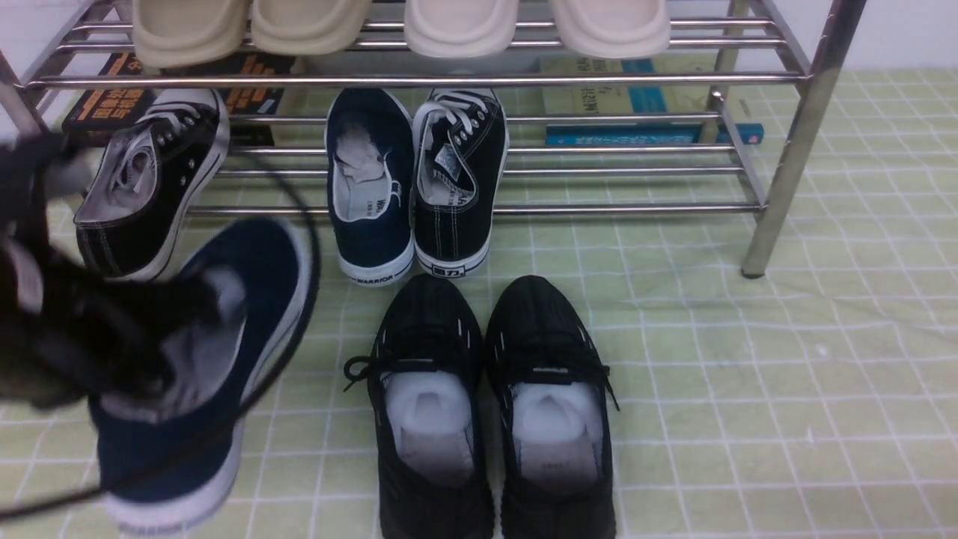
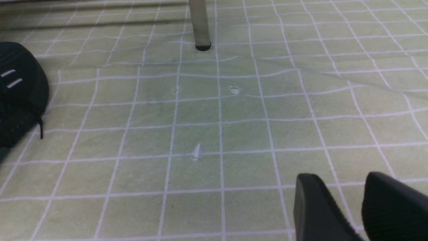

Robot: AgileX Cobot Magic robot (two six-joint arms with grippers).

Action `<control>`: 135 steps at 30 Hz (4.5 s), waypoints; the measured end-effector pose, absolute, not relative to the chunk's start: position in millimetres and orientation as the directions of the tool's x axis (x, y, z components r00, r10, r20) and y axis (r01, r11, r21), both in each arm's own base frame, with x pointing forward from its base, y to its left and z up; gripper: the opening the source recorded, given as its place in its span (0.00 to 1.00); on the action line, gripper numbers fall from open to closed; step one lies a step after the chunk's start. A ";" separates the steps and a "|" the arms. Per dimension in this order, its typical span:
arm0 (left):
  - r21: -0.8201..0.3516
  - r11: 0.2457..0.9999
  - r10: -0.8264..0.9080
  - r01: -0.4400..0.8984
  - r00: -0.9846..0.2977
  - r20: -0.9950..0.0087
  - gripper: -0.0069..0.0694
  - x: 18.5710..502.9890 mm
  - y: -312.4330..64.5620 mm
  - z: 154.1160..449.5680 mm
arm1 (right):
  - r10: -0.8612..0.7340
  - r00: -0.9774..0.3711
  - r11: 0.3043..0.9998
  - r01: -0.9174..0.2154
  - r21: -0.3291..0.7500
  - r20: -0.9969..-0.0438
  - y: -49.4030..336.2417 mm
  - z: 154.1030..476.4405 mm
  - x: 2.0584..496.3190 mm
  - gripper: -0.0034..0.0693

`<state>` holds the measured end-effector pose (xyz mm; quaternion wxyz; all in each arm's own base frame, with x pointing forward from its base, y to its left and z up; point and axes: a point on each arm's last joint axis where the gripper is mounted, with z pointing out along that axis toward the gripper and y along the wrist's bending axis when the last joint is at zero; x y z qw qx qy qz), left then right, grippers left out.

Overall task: Take the shoes off the shelf with your hand from the green coffee tablecloth.
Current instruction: 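Set the held shoe down on the floor in front of the rack with the left gripper, then grasp a shoe standing on the lower shelf of the shoe rack with the left gripper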

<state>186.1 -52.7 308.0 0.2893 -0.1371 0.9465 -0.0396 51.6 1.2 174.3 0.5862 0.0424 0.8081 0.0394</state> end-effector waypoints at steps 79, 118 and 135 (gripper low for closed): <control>-0.171 0.975 -0.218 -0.144 -0.785 -0.579 0.20 254.3 -82.8 313.8 | 0.115 -0.309 0.993 0.022 0.113 -0.944 1.2 174.3 51.6 0.38; -0.349 0.919 -0.373 -0.183 -0.689 -0.621 0.63 389.8 -119.9 266.2 | 0.115 -0.309 0.993 0.022 0.113 -0.944 1.2 174.3 51.6 0.38; -0.332 0.929 -0.348 -0.165 -0.698 -0.626 0.13 400.3 -123.8 247.1 | 0.115 -0.309 0.993 0.022 0.113 -0.944 1.2 174.3 51.6 0.38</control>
